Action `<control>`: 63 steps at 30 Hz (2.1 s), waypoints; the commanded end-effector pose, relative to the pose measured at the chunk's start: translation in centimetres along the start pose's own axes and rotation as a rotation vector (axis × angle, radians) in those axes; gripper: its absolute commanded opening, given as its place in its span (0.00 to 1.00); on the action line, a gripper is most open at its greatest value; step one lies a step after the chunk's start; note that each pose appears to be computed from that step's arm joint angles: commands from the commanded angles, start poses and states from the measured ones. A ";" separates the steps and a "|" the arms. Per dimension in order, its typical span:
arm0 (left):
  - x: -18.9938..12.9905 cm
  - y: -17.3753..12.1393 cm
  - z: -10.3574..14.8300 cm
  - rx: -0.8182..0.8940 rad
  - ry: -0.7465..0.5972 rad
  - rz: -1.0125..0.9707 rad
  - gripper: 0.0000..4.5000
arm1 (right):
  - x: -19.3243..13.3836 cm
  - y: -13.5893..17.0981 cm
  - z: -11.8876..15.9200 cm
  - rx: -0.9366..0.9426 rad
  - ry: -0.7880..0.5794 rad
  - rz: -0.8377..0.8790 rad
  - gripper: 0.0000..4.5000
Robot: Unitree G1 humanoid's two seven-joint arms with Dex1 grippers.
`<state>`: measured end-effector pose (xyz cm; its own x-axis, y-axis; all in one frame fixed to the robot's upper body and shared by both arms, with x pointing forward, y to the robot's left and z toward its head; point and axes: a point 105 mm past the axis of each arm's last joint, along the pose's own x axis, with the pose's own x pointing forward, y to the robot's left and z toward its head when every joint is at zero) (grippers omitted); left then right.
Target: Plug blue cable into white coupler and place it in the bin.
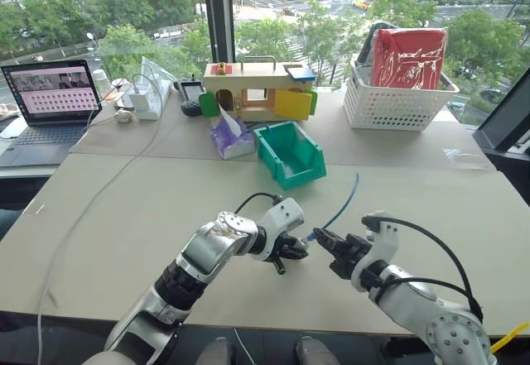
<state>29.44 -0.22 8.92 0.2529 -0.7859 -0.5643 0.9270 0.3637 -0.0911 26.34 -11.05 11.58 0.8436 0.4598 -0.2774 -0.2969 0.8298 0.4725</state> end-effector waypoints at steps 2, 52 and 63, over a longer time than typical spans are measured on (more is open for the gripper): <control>-0.1 0.2 0.6 0.011 -0.012 0.029 0.15 | 0.3 0.9 -1.3 -0.137 0.089 0.032 0.00; 1.4 -2.0 -0.3 -0.066 -0.021 0.025 0.15 | -2.0 0.6 -9.8 -0.021 0.559 0.203 0.00; 2.6 -2.2 1.3 -0.079 -0.062 0.022 0.15 | -2.7 1.0 -10.3 -0.055 0.600 0.221 0.00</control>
<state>27.53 -2.12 7.16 0.2487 -0.7840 -0.5688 0.8900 0.4167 -0.1853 25.24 -11.38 9.70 0.6895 0.5915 -0.4180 -0.4405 0.8006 0.4061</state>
